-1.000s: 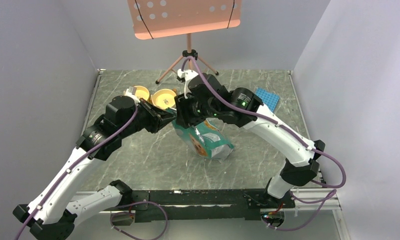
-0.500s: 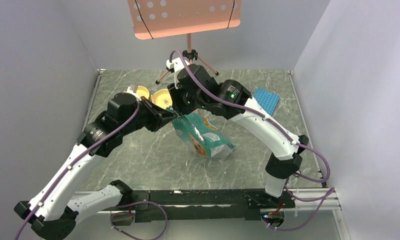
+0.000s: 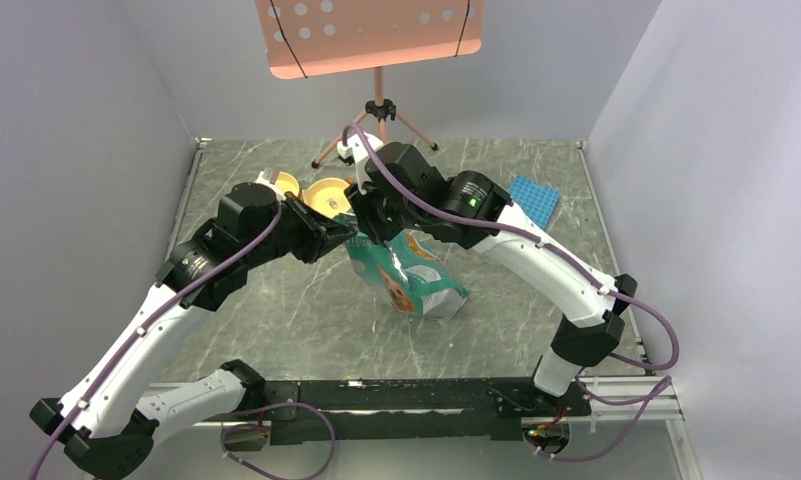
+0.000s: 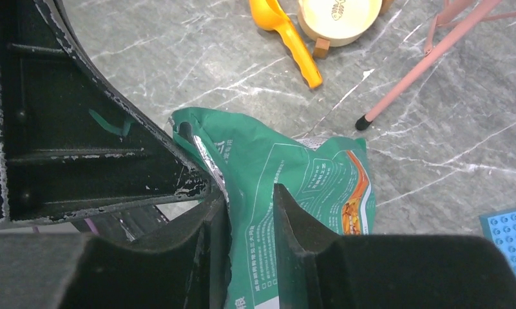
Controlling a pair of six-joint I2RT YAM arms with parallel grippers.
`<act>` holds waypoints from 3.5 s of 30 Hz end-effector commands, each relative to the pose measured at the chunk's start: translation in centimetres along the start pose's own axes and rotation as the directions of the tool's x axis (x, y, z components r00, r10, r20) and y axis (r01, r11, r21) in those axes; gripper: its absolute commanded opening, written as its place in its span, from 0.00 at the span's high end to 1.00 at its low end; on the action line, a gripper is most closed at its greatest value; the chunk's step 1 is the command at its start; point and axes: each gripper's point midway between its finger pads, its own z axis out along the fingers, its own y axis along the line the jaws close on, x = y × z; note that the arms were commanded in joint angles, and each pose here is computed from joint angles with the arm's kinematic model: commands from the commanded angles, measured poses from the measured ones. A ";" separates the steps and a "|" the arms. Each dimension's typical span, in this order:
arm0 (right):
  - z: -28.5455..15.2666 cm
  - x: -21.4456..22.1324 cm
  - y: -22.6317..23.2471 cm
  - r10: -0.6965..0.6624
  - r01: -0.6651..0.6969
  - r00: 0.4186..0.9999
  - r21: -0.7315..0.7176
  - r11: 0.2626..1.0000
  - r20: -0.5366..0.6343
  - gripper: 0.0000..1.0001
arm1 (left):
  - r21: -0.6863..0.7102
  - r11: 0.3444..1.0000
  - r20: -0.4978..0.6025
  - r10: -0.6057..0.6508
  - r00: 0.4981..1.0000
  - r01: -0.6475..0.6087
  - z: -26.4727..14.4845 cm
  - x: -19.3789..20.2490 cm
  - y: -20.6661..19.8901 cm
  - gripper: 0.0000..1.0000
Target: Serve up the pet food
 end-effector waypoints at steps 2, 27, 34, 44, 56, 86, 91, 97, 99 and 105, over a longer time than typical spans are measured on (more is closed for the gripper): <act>-1.3 1.1 -1.4 -0.095 0.095 0.995 0.012 0.995 -0.023 0.75 | -0.058 0.998 0.021 -0.006 1.000 0.007 -1.2 -0.2 1.2 1.00; -2.0 -0.5 1.6 0.018 -0.013 0.995 -0.057 0.998 0.094 1.00 | -0.116 0.987 0.067 -0.102 0.993 0.109 0.1 -1.0 2.3 0.76; -4.5 0.2 -5.5 -0.079 0.068 0.997 0.305 0.950 0.025 1.00 | -0.042 0.992 0.115 0.124 0.986 -0.120 -2.7 -2.3 0.6 1.00; -5.1 1.6 -5.2 -0.032 0.034 0.999 0.215 0.976 -0.014 1.00 | 0.008 0.973 0.027 0.228 0.973 -0.229 -3.0 -1.3 -1.0 1.00; -6.6 5.9 -4.6 0.114 -0.070 0.980 0.252 0.965 -0.164 0.74 | 0.014 0.976 -0.037 0.216 0.976 -0.216 -2.2 -0.4 -1.3 1.00; -3.5 2.5 -3.4 0.276 -0.287 0.958 0.266 0.920 0.079 1.00 | 0.027 0.999 -0.178 -0.016 0.984 0.021 -0.7 4.7 -1.1 0.21; -3.9 2.0 -4.0 0.241 -0.258 0.966 0.294 0.920 0.095 1.00 | -0.020 1.000 -0.178 -0.018 0.984 0.014 0.3 5.4 -0.6 0.38; -4.8 1.8 -5.3 0.210 -0.244 0.968 0.336 0.910 0.133 1.00 | -0.043 0.999 -0.188 0.000 0.982 -0.008 2.4 5.8 0.3 0.87; -4.7 1.7 -4.9 0.193 -0.226 0.972 0.305 0.925 0.135 1.00 | -0.032 0.999 -0.187 0.035 0.982 -0.041 2.3 5.6 -0.4 0.97; -3.8 2.6 -5.8 0.212 -0.226 0.974 0.312 0.923 0.076 0.68 | -0.023 0.997 -0.176 0.069 0.982 -0.074 1.0 5.2 -1.4 1.00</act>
